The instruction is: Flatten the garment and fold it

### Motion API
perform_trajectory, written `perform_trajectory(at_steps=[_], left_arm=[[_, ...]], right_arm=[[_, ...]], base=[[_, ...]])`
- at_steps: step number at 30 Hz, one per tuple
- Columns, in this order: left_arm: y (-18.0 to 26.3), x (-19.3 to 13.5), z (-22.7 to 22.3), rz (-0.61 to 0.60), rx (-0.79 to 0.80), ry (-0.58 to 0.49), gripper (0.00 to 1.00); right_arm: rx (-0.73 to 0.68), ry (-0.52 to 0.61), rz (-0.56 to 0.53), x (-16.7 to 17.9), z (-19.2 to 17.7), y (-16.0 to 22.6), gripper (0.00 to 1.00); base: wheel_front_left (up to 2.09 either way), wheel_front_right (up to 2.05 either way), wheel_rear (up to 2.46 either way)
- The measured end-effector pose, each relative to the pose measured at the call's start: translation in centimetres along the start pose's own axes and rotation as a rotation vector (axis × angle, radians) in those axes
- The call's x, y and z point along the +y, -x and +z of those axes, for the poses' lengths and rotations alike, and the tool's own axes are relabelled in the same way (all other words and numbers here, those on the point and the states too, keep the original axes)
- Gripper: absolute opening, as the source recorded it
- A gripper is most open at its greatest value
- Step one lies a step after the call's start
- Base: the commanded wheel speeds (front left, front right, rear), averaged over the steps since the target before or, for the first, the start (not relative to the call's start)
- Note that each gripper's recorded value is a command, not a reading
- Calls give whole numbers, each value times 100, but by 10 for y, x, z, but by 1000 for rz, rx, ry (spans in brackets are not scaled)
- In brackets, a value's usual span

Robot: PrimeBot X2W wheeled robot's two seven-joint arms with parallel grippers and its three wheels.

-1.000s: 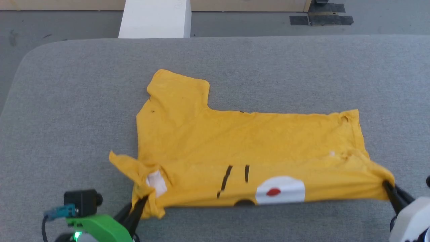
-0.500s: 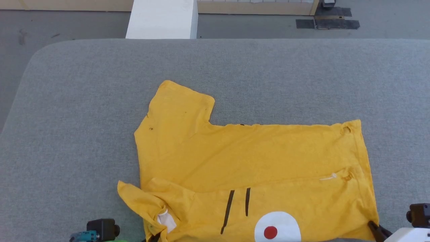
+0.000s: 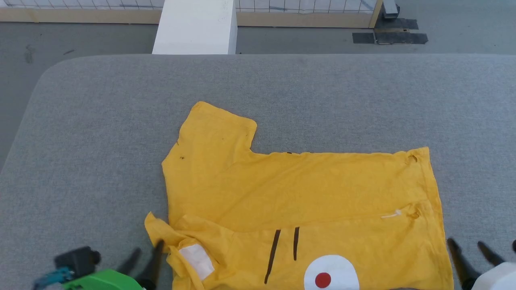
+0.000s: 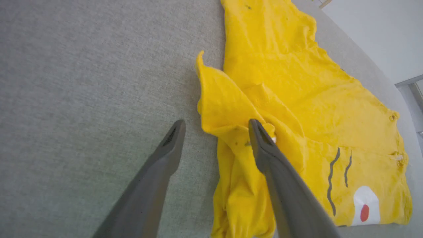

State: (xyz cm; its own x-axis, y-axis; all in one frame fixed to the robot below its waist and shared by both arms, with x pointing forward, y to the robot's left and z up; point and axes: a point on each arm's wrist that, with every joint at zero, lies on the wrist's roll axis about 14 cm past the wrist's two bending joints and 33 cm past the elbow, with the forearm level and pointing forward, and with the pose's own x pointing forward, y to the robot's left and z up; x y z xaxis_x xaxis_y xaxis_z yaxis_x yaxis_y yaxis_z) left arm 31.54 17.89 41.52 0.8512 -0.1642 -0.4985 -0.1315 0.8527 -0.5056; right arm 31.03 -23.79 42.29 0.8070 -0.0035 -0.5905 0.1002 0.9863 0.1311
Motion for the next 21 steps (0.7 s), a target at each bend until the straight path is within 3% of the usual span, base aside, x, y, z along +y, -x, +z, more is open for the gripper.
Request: perform_trajectory(at_steps=[6,11,13,16,21], left_arm=[[8,-15,82,-24,-252,-173,100],[2,-61,172,-119,-540,-434,100],[-4,-82,198,-171,-622,-493,100],[-23,-110,223,-259,-672,-580,100],[-80,-130,236,-328,-570,-719,100]], right_arm=[[-232,79,-36,0,60,4,100],[-419,121,-29,15,103,1,100],[-456,130,-20,21,112,-4,100],[-496,138,-7,28,121,-13,100],[-500,157,4,37,124,-35,100]], base=[[0,0,0],[0,0,0],[0,0,0],[0,0,0],[0,0,0]])
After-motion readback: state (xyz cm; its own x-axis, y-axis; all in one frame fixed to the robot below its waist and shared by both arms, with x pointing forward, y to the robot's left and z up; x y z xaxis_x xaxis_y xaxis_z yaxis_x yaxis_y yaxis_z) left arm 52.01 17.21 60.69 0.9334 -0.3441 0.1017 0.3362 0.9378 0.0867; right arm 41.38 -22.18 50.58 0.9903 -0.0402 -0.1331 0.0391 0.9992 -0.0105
